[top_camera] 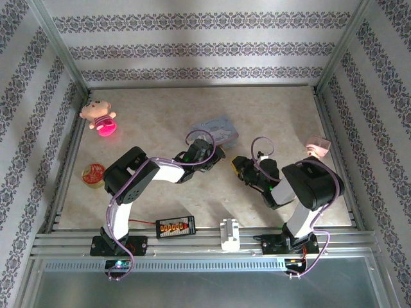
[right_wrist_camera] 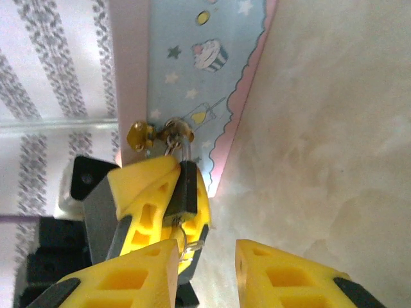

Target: Unlock a padlock with a key

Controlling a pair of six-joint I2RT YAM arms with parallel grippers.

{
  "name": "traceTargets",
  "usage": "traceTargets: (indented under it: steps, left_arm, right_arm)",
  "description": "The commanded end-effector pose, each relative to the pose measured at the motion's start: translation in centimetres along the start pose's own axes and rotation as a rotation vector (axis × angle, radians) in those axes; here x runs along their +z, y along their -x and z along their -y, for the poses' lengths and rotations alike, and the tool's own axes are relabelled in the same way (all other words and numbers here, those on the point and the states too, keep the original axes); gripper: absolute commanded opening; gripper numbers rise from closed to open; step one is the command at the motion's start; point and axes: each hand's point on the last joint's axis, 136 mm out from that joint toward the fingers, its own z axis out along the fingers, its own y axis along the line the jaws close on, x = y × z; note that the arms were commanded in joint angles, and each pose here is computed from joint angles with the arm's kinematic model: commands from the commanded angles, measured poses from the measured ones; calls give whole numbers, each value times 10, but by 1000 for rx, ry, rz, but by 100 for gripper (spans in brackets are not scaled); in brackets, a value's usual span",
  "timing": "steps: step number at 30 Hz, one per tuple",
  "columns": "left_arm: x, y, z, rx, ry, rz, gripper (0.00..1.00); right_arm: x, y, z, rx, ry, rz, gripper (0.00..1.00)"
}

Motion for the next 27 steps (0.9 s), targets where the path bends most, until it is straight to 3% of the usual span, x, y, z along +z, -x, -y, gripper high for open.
traceTargets:
  steps: [1, 6, 15, 27]
  left_arm:
    - [-6, 0, 6, -2, 34, 8, 0]
    - [-9, -1, 0, 5, 99, -14, 0]
    - [-16, -7, 3, 20, 196, -88, 0]
    - [-22, -11, 12, -4, 221, -149, 0]
  right_arm:
    - [2, -7, 2, -225, -95, -20, 30]
    - [-10, -10, -12, -520, -260, -16, 30]
    - [-3, -33, -22, -994, -381, -101, 29]
    - [12, -30, -25, -1203, -431, -95, 32]
